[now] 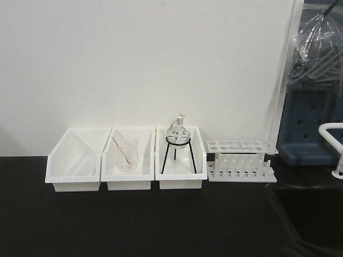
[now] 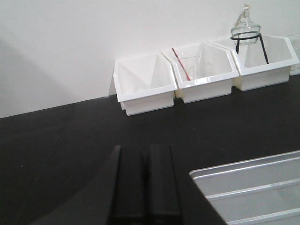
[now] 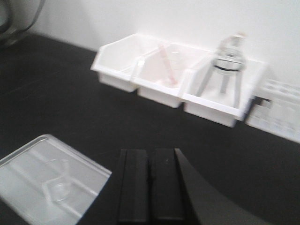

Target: Move beaker to silver tray on left bench

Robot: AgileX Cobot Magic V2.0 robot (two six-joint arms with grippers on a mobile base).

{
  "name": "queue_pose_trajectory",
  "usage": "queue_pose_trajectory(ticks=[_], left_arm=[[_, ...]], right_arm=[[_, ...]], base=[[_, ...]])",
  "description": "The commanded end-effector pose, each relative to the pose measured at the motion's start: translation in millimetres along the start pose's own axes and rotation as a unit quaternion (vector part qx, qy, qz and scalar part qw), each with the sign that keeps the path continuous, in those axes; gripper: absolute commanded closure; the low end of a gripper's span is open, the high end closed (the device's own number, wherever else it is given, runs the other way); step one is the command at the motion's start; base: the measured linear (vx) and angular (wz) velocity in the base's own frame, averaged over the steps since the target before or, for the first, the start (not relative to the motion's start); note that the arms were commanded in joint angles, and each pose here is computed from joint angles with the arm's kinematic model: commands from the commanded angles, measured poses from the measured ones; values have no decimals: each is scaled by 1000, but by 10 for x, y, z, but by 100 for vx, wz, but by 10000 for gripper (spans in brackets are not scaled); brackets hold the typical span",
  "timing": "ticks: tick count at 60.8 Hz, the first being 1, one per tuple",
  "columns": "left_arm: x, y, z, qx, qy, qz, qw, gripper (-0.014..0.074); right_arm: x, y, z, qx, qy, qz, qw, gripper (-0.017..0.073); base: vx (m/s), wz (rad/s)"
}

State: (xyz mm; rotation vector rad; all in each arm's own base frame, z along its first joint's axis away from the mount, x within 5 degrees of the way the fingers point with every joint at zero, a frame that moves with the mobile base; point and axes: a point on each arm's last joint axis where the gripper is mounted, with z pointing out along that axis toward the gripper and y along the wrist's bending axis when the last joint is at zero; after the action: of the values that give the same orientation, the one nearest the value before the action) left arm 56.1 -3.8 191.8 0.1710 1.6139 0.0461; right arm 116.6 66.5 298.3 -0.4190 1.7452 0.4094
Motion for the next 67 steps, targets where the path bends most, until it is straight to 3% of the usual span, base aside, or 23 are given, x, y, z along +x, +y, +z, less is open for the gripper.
queue_pose_trajectory(ticks=[1, 10, 18, 25, 67], left_arm=[[-9, -10, 3, 3, -33, -6, 999, 592], [-9, -10, 3, 3, -33, -6, 999, 592], [-9, -10, 3, 3, -33, -6, 999, 592], [-8, -10, 3, 3, -33, -6, 999, 592], [-9, -10, 3, 3, -33, -6, 999, 592]], right_arm=[[142, -137, -190, 53, -64, 30, 996, 571], [670, -300, -512, 175, -100, 33, 979, 571], [1002, -311, -644, 228, -145, 37, 962, 571], [1126, -327, -624, 239, -137, 44, 960, 571], [1139, -324, -627, 238, -132, 43, 961, 571]], base=[[0, 0], [0, 0], [0, 0], [0, 0], [0, 0]])
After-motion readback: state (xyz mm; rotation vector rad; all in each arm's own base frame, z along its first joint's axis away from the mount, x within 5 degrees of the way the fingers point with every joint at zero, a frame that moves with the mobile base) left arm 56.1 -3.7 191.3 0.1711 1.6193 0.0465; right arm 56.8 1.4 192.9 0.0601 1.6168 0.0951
